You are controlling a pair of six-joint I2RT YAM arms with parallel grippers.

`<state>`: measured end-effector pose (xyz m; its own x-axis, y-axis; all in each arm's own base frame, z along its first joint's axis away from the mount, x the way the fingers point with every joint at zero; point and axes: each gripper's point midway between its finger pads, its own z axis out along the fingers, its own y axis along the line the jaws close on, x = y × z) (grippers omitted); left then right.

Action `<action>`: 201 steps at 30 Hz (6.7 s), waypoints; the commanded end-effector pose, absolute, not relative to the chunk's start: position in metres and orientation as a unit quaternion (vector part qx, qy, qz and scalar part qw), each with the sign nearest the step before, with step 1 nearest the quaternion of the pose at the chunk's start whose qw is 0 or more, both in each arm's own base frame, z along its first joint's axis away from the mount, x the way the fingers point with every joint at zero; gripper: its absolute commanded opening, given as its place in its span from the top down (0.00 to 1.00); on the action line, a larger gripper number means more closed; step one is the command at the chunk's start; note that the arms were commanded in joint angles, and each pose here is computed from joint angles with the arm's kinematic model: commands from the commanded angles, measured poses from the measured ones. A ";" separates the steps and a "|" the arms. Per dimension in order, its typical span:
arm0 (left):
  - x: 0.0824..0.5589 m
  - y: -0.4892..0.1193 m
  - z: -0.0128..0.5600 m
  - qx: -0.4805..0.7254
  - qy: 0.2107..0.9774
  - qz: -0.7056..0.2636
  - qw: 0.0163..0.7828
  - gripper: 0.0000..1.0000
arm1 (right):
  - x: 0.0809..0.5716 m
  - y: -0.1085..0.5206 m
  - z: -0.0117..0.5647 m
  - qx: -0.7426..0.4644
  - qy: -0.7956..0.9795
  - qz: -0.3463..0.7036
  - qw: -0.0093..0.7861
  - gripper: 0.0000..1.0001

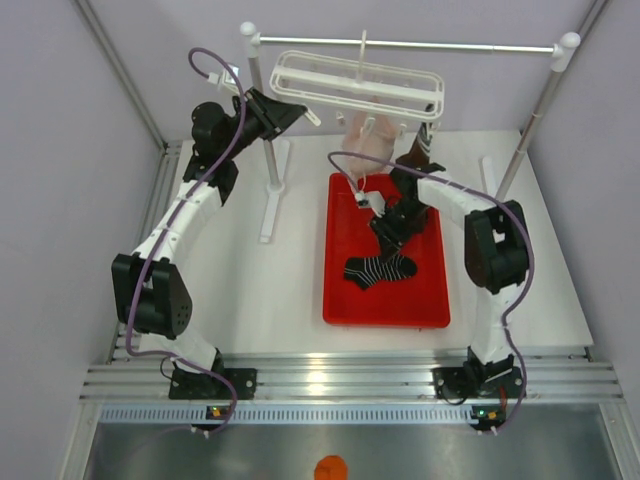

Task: Clip the socks to the hanger
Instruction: Pick up the sock from the bin, then clamp the sock onto the hanger.

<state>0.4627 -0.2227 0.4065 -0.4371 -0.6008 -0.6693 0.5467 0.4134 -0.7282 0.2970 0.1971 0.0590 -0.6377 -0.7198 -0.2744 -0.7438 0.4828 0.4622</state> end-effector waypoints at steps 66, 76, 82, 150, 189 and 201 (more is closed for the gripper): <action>0.455 -0.219 0.427 0.009 0.626 -0.550 0.552 1.00 | 0.320 0.283 0.181 -0.691 0.514 0.309 0.404 1.00; 0.455 -0.220 0.425 0.012 0.627 -0.552 0.549 1.00 | 0.363 0.299 0.271 -0.518 0.573 0.367 0.519 1.00; 0.454 -0.220 0.424 0.019 0.628 -0.548 0.551 1.00 | 0.394 0.306 0.308 -0.425 0.606 0.385 0.551 1.00; 0.466 -0.224 0.382 0.091 0.694 -0.448 0.556 1.00 | 0.435 0.353 0.349 -0.400 0.640 0.293 0.587 1.00; 0.413 -0.201 0.442 0.126 0.617 -0.491 0.602 0.47 | 0.442 0.326 0.359 -0.395 0.631 0.289 0.602 1.00; 0.411 -0.162 0.431 0.138 0.642 -0.394 0.643 0.50 | 0.443 0.310 0.358 -0.399 0.632 0.291 0.597 1.00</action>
<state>0.4070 -0.1654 0.4325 -0.1760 -0.3828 -0.9069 0.6861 0.6129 -0.3919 0.4541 0.3190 0.3255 -0.0397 -0.1856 -0.9818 -0.8492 0.5241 -0.0647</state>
